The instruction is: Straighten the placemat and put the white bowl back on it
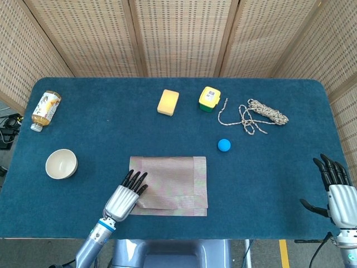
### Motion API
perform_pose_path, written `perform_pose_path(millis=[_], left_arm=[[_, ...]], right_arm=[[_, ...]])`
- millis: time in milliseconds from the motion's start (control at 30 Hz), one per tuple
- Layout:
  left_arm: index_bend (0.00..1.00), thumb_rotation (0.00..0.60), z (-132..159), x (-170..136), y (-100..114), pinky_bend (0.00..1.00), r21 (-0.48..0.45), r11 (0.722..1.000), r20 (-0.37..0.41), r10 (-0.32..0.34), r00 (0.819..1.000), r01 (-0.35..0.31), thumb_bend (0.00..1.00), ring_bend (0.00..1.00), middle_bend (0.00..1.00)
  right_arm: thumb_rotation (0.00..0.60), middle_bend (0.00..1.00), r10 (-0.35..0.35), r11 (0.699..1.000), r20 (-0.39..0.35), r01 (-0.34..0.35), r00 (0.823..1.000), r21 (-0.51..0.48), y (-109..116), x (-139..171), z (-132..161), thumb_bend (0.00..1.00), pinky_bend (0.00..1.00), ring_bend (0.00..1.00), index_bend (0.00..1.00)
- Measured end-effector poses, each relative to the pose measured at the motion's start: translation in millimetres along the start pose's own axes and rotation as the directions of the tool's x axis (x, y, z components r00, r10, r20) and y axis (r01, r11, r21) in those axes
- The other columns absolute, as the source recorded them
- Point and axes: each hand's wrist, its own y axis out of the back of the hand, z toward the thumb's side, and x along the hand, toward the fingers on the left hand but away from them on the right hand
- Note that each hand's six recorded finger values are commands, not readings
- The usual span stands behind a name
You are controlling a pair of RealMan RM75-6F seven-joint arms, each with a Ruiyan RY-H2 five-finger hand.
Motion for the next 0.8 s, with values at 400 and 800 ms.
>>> perform_pose_path(millis=[400,800], left_arm=[[0.67,0.600,0.1,18.3,16.5,0.00,-0.056,0.993,-0.012,0.103,0.995,-0.104,0.45,0.00,0.00],[0.70,0.600,-8.6,21.6,25.2,0.00,-0.075,0.988,-0.023,0.133,0.991,-0.134,0.45,0.00,0.00]], right_arm=[[0.600,0.00,0.003,1.000,0.010,-0.003,1.000,-0.005,-0.2,-0.5,-2.3,0.13,0.00,0.00,0.00],[0.600,0.00,0.017,1.000,0.021,-0.017,1.000,0.008,-4.9,-3.6,-4.3,0.13,0.00,0.00,0.00]])
